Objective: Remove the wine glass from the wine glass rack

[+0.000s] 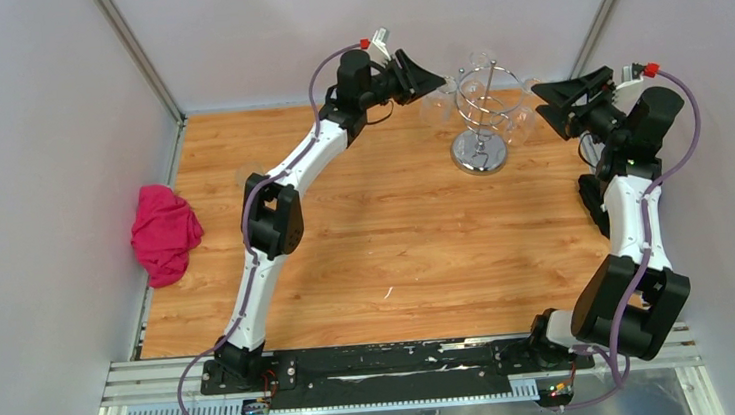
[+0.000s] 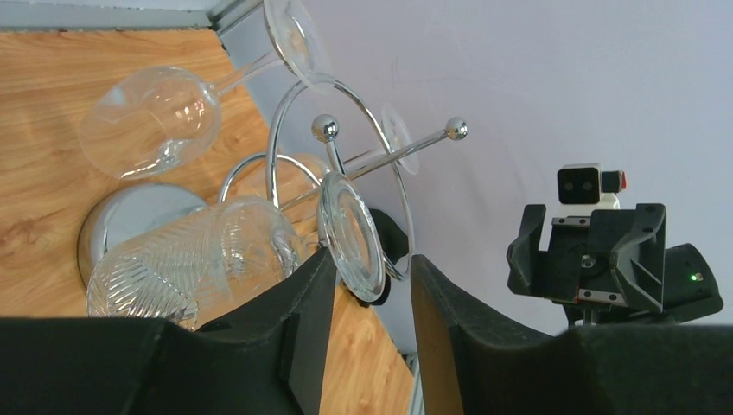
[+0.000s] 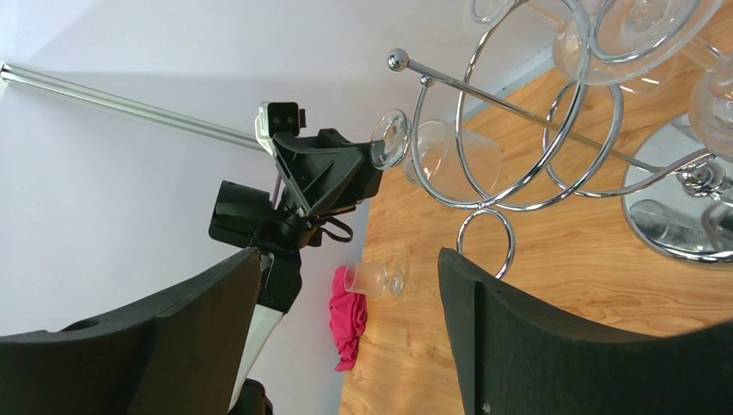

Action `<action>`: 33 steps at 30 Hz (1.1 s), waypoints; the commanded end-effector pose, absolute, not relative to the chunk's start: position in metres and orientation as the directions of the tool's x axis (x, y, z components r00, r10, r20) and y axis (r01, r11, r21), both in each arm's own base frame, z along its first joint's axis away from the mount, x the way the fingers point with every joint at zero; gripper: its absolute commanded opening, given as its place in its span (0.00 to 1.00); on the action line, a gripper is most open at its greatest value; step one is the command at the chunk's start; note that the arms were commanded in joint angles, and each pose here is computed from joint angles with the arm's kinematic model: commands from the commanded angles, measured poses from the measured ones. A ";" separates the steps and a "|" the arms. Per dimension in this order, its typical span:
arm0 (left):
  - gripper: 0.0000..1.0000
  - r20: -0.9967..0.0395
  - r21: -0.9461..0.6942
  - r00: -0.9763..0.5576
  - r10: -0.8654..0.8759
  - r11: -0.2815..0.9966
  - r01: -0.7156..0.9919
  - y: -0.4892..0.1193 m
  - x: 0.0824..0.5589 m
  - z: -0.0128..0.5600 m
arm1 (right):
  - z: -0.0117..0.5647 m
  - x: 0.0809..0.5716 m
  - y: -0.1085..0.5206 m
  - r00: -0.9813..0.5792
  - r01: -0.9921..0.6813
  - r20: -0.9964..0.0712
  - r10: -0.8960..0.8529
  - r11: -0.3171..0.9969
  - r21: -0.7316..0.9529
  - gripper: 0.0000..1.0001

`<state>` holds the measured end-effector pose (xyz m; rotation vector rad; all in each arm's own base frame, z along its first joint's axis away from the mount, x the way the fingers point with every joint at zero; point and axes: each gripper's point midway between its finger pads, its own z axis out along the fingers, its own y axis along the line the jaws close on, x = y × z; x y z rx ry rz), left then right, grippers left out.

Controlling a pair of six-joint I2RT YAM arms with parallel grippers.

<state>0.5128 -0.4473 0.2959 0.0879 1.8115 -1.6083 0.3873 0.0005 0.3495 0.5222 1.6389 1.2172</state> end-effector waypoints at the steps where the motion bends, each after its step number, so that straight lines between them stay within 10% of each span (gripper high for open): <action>1: 0.42 -0.554 -0.831 -0.730 -0.400 0.206 0.517 -0.452 0.511 0.312 | 0.348 0.385 -0.001 -0.427 -0.221 -0.452 0.784 0.394 0.892 0.80; 33: 0.00 -0.395 -0.918 -0.818 -0.419 0.147 0.369 -0.446 0.502 0.316 | 0.344 0.385 -0.001 -0.432 -0.216 -0.430 0.793 0.372 0.903 0.79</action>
